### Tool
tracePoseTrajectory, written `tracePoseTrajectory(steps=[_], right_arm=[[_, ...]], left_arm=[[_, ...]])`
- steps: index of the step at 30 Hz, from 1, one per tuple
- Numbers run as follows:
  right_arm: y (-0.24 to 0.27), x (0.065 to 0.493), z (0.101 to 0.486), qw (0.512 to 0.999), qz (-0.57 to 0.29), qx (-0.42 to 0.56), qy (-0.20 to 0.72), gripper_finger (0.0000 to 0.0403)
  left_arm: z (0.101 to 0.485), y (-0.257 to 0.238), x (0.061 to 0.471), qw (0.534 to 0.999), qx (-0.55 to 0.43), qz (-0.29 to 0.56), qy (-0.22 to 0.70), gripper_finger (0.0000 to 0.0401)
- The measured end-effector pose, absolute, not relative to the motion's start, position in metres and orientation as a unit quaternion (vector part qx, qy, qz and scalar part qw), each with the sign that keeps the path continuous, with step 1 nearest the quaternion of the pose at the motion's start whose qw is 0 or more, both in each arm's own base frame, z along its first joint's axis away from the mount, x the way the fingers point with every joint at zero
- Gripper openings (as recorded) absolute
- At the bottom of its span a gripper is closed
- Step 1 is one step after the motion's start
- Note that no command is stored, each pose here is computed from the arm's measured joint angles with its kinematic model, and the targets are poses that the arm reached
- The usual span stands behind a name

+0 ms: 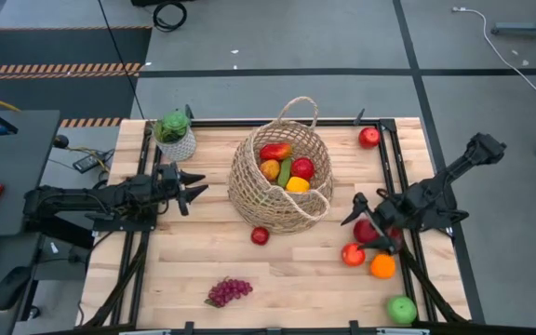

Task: Build produce basket
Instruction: Put the red apple into the brown basket

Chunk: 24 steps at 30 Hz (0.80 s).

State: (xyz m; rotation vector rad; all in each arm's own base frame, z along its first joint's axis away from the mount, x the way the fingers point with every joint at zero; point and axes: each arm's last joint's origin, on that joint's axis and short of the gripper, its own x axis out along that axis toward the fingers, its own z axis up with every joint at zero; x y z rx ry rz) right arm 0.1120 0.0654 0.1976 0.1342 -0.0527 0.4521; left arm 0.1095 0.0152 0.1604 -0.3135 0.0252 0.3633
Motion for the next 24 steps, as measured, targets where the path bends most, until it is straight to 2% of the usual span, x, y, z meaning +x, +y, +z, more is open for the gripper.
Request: tracePoseTrajectory(steps=[4, 12, 18, 24], right_arm=[[0.058, 0.103, 0.189, 0.972, 0.219, 0.067, -0.044, 0.0364], [0.052, 0.096, 0.186, 0.974, 0.212, 0.054, -0.065, 0.0364], [0.051, 0.095, 0.18, 0.976, 0.208, -0.003, -0.065, 0.0364], [0.051, 0.095, 0.178, 0.976, 0.207, -0.013, -0.057, 0.0364]], left_arm=[[0.162, 0.013, 0.11, 0.969, -0.2, 0.147, 0.004, 0.0193], [0.18, 0.009, 0.114, 0.979, -0.189, 0.081, -0.013, 0.0181], [0.199, -0.004, 0.132, 0.985, -0.165, 0.029, 0.039, 0.0176], [0.217, -0.024, 0.157, 0.987, -0.132, -0.026, 0.091, 0.0176]])
